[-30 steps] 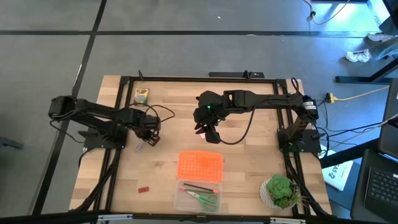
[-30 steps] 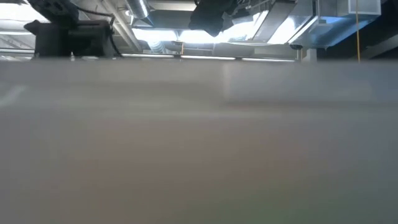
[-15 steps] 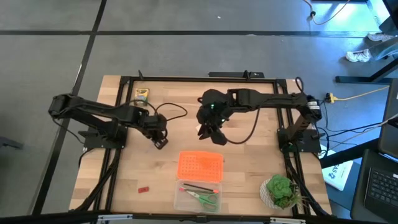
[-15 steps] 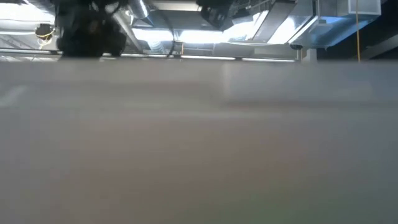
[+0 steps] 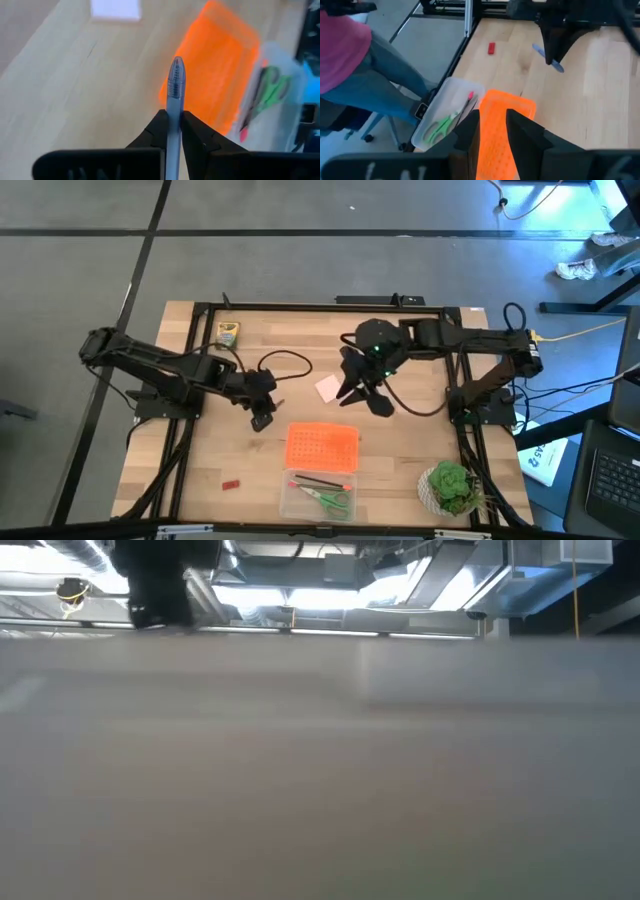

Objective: Pack school essentials
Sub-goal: Put the blue pen into the orange supply box, then put the pink sticky note into the orange supply box

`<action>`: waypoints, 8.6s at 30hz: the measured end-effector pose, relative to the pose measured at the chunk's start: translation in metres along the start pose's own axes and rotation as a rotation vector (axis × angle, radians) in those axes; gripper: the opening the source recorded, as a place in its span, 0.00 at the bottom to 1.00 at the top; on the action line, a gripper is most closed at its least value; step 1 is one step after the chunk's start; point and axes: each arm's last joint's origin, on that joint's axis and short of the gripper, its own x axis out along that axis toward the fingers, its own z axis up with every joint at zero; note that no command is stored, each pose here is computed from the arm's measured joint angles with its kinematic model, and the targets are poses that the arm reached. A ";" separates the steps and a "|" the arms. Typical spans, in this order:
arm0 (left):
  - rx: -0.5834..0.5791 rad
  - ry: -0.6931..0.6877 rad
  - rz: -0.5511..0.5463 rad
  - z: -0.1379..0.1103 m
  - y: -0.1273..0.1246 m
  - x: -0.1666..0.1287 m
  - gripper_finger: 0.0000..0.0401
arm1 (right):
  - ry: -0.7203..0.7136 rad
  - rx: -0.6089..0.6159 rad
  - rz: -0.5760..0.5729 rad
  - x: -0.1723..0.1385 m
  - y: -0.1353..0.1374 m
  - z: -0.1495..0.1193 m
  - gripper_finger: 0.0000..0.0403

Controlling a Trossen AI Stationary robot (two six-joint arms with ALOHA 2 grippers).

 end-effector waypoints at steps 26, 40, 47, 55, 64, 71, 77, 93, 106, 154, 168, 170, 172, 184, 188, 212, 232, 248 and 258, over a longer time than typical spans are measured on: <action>0.220 -0.266 -0.230 -0.001 -0.047 -0.010 0.06 | 0.246 0.055 0.031 0.021 0.005 -0.022 0.24; 0.299 -0.231 -0.283 -0.015 -0.060 -0.013 0.06 | 0.424 0.074 0.074 0.123 -0.020 -0.046 0.24; 0.300 -0.219 -0.283 -0.018 -0.061 -0.013 0.06 | 0.513 0.066 0.092 0.171 -0.040 -0.069 0.24; 0.278 -0.202 -0.272 -0.019 -0.059 -0.013 0.06 | 0.528 0.067 0.094 0.210 -0.056 -0.088 0.24; 0.258 -0.192 -0.268 -0.019 -0.059 -0.012 0.06 | 0.592 0.036 0.002 0.235 -0.069 -0.108 0.24; 0.253 -0.197 -0.267 -0.019 -0.055 -0.019 0.06 | 0.613 0.002 -0.112 0.234 -0.074 -0.108 0.24; 0.247 -0.202 -0.247 -0.020 -0.051 -0.025 0.06 | 0.630 -0.027 -0.187 0.229 -0.085 -0.109 0.24; 0.319 -0.222 -0.265 -0.018 -0.049 -0.030 0.06 | 0.412 0.054 -0.176 0.157 -0.047 -0.041 0.24; 0.492 -0.280 -0.322 -0.001 -0.058 -0.006 0.06 | 0.147 0.046 -0.305 0.085 0.031 0.004 0.24; 0.590 -0.128 -0.321 -0.016 -0.074 0.133 0.06 | 0.075 0.045 -0.349 0.057 0.046 0.010 0.24; 0.587 -0.119 -0.271 -0.017 -0.071 0.136 0.11 | 0.071 0.045 -0.340 0.058 0.046 0.010 0.24; 0.585 -0.121 -0.267 -0.017 -0.071 0.136 0.11 | 0.071 0.046 -0.340 0.058 0.046 0.010 0.24; 0.585 -0.124 -0.259 -0.017 -0.071 0.136 0.11 | 0.071 0.046 -0.340 0.058 0.046 0.010 0.24; 0.581 -0.134 -0.240 -0.016 -0.070 0.136 0.18 | 0.071 0.047 -0.339 0.058 0.046 0.010 0.24; 0.581 -0.134 -0.240 -0.016 -0.070 0.136 0.22 | 0.071 0.047 -0.339 0.058 0.046 0.010 0.24; 0.574 -0.068 -0.168 -0.015 -0.056 0.051 0.23 | -0.019 -0.045 -0.326 0.021 0.079 0.015 0.24; 0.067 -0.231 -0.027 -0.011 0.008 -0.065 0.23 | -0.114 0.242 -0.445 0.023 0.087 0.014 0.24; -0.233 -0.391 0.228 0.029 0.077 -0.074 0.23 | -0.106 0.159 -0.473 0.023 0.079 0.017 0.24; -0.353 -0.341 0.289 0.040 0.119 -0.076 0.23 | -0.080 0.316 -0.477 0.022 0.030 0.017 0.24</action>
